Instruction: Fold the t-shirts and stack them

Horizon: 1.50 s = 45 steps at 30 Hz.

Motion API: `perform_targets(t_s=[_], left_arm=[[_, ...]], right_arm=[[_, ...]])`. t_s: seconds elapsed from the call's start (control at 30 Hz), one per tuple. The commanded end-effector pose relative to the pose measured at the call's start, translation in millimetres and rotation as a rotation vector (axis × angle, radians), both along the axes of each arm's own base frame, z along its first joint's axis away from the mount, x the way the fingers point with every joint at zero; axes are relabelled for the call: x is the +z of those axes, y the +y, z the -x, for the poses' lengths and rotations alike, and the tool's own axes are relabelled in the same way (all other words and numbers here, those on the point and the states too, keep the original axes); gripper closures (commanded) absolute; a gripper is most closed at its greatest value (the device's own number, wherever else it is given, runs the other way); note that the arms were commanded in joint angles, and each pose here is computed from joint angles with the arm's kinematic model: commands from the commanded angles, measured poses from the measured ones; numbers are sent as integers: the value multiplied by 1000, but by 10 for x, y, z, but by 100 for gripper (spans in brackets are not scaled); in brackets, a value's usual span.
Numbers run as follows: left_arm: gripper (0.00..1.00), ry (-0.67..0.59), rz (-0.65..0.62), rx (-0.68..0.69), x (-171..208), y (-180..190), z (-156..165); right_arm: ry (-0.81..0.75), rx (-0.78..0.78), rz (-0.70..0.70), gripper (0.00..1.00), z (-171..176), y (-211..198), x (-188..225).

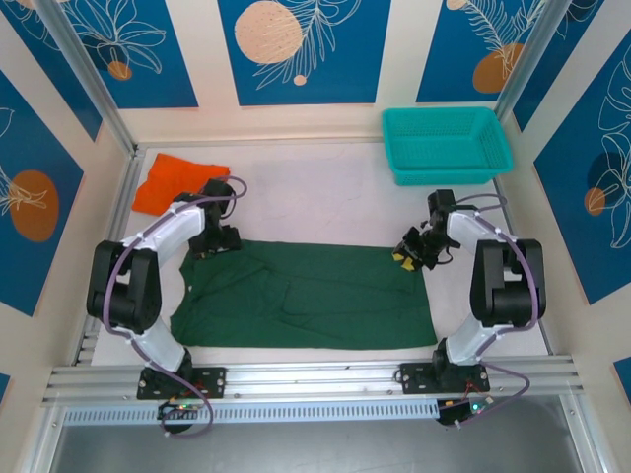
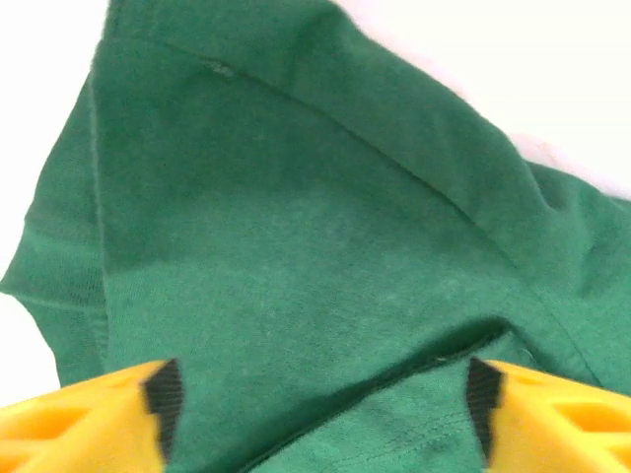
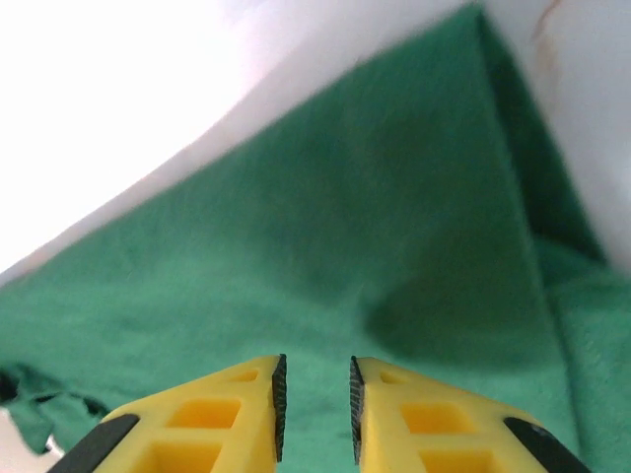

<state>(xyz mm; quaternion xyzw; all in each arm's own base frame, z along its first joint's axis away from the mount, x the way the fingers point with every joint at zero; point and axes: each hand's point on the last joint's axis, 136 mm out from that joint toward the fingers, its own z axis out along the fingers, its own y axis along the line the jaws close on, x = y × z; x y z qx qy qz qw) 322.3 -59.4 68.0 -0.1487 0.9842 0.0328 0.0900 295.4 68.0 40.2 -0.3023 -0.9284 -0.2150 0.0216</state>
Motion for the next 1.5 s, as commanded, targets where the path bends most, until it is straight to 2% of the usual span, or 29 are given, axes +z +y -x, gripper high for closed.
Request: perform_targets(t_s=[0.0,0.13,0.27,0.4,0.57,0.67,0.73,0.83,0.9,0.93,1.27,1.3,1.33,1.37,1.43,1.47], left_arm=[[15,23,-45,113,104,252,1],[12,33,22,179,98,431,-155],[14,45,130,160,-27,376,-321],[17,85,97,146,-153,450,-402],[23,70,135,170,-239,556,-530],[38,78,143,164,-311,579,-592],[58,81,132,167,-351,617,-609],[82,75,109,185,-366,718,-605],[97,75,90,207,-367,801,-569],[100,74,85,215,-371,829,-548],[100,33,16,370,-352,1148,-280],[89,30,13,399,-342,1193,-255],[84,22,15,420,-325,1216,-248],[82,5,27,434,-300,1226,-253],[70,-33,55,437,-205,1208,-313],[67,-46,68,430,-155,1187,-343]], right_arm=[[19,-2,60,73,-83,-89,-47],[71,-17,109,73,-87,-207,-150],[61,-47,110,73,-143,-272,-163],[37,-45,93,73,-224,-266,-134],[28,-39,78,73,-271,-255,-142],[34,-41,83,73,-269,-274,-172],[47,-48,89,73,-256,-302,-219],[67,-74,94,74,-237,-367,-281],[85,-109,93,75,-223,-433,-318],[89,-123,93,75,-224,-458,-324],[95,-198,20,75,-363,-562,-385],[98,-208,15,75,-367,-570,-387],[99,-217,11,75,-369,-580,-383],[92,-226,-1,74,-385,-584,-365],[61,-223,-34,73,-430,-547,-278],[47,-221,-40,73,-442,-536,-233]])
